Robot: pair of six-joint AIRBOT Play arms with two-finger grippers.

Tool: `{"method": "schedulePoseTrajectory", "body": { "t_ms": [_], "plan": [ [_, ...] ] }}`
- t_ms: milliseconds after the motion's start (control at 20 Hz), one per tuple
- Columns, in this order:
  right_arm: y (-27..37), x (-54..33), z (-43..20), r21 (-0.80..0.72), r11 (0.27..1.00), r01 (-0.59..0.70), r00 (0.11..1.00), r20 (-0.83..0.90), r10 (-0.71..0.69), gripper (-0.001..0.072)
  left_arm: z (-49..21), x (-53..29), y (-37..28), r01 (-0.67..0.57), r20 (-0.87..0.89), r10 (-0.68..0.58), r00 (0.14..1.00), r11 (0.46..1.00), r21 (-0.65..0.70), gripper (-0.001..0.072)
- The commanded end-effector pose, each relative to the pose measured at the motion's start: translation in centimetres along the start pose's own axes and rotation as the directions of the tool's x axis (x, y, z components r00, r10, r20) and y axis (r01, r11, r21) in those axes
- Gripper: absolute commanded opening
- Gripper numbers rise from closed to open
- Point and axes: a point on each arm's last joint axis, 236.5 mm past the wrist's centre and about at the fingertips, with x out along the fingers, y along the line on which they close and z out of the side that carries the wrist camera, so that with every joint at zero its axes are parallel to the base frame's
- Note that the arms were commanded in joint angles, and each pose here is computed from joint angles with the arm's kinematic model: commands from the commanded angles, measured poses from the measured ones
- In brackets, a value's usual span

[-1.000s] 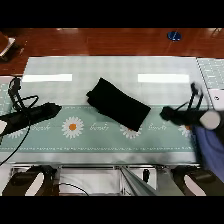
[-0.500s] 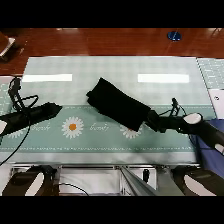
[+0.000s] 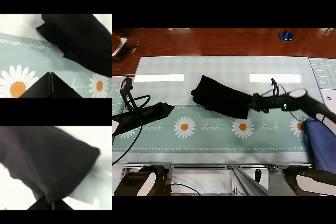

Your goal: Fold the shirts.

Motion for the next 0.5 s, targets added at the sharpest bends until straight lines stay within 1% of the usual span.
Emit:
{"method": "schedulePoseTrajectory", "body": {
  "t_ms": [0,100,200,350,450],
  "plan": [
    [4.0,-3.5,3.4,-0.224,0.973,0.059,0.998,0.046,-0.05,0.0024,0.0,0.0,0.0,-0.001,-0.001,0.001,1.0,1.0,0.0,0.0017],
    [7.2,-7.5,6.2,-0.295,0.951,0.092,0.99,0.132,-0.055,0.0024,0.0,0.0,0.0,-0.001,-0.001,0.001,1.0,1.0,0.0,0.0016],
    [9.7,-11.9,8.3,-0.325,0.941,0.091,0.982,0.186,-0.031,0.0024,0.0,0.0,0.0,-0.001,-0.001,0.001,1.0,1.0,0.0,0.0017],
    [10.5,-18.6,10.5,-0.306,0.946,0.106,0.967,0.252,-0.026,0.0024,0.0,0.0,0.0,-0.001,-0.001,0.001,1.0,1.0,0.0,0.0017],
    [9.6,-23.2,11.6,-0.251,0.959,0.132,0.951,0.306,-0.051,0.0024,0.0,0.0,0.0,-0.001,-0.001,0.001,1.0,1.0,0.0,0.0017]
  ]
}}
